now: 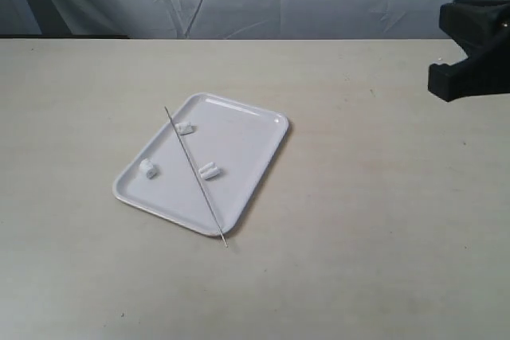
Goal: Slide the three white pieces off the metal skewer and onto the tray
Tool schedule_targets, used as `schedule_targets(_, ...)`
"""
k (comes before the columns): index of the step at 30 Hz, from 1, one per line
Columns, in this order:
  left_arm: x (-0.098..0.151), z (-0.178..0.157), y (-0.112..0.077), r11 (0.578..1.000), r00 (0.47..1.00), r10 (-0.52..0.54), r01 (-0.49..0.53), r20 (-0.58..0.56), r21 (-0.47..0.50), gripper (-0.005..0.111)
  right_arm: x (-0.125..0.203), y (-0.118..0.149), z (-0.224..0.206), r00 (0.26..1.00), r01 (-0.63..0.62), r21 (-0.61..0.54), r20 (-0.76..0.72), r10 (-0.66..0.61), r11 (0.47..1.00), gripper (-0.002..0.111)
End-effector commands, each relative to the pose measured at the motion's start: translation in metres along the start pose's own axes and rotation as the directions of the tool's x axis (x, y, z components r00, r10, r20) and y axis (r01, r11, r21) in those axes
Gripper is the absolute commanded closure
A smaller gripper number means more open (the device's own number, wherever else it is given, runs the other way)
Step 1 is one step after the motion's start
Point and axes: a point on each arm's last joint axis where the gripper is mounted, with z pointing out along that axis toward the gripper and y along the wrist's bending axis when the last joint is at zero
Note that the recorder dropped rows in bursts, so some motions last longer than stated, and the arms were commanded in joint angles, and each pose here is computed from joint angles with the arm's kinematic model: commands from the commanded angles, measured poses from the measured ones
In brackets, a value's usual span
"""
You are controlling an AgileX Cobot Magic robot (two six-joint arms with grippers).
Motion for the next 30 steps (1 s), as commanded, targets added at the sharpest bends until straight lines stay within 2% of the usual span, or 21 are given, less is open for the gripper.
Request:
schedule_targets(1, 0.008, -0.018, -0.002, 1.000, 0.999, 0.016, -0.016, -0.029, -0.006, 0.107, 0.004, -0.001, -0.015, 0.999, -0.003, 0.011, 0.032, 0.002, 1.000, 0.100)
schedule_targets(7, 0.016, -0.022, -0.002, 0.998, 0.993, 0.059, -0.060, -0.101, -0.008, 0.107, 0.002, -0.001, -0.020, 0.999, -0.003, 0.014, 0.053, 0.002, 1.000, 0.100)
schedule_targets(15, 0.017, -0.022, -0.002, 0.998, 0.993, 0.057, -0.058, -0.106, -0.005, 0.107, 0.002, -0.001, -0.020, 0.999, -0.008, 0.019, 0.051, 0.007, 1.000, 0.100)
schedule_targets(20, 0.017, -0.022, -0.002, 0.998, 0.992, 0.063, -0.064, -0.105, -0.007, 0.107, 0.003, -0.001, -0.019, 0.993, -0.105, 0.007, 0.049, 0.104, 0.994, 0.100)
schedule_targets(23, 0.017, -0.022, -0.002, 0.998, 0.992, 0.063, -0.064, -0.105, -0.007, 0.107, 0.003, 0.000, -0.019, 0.975, -0.217, -0.009, 0.046, 0.217, 0.976, 0.100)
schedule_targets(26, 0.017, -0.022, -0.002, 0.998, 0.992, 0.063, -0.064, -0.105, -0.007, 0.107, 0.007, -0.008, -0.024, 0.953, -0.301, 0.080, 0.060, 0.297, 0.950, 0.100)
schedule_targets(30, 0.014, -0.022, -0.006, 1.000, 0.997, -0.002, 0.004, -0.078, 0.028, 0.107, 0.028, -0.025, -0.041, 0.940, -0.340, 0.296, 0.074, 0.334, 0.892, 0.100)
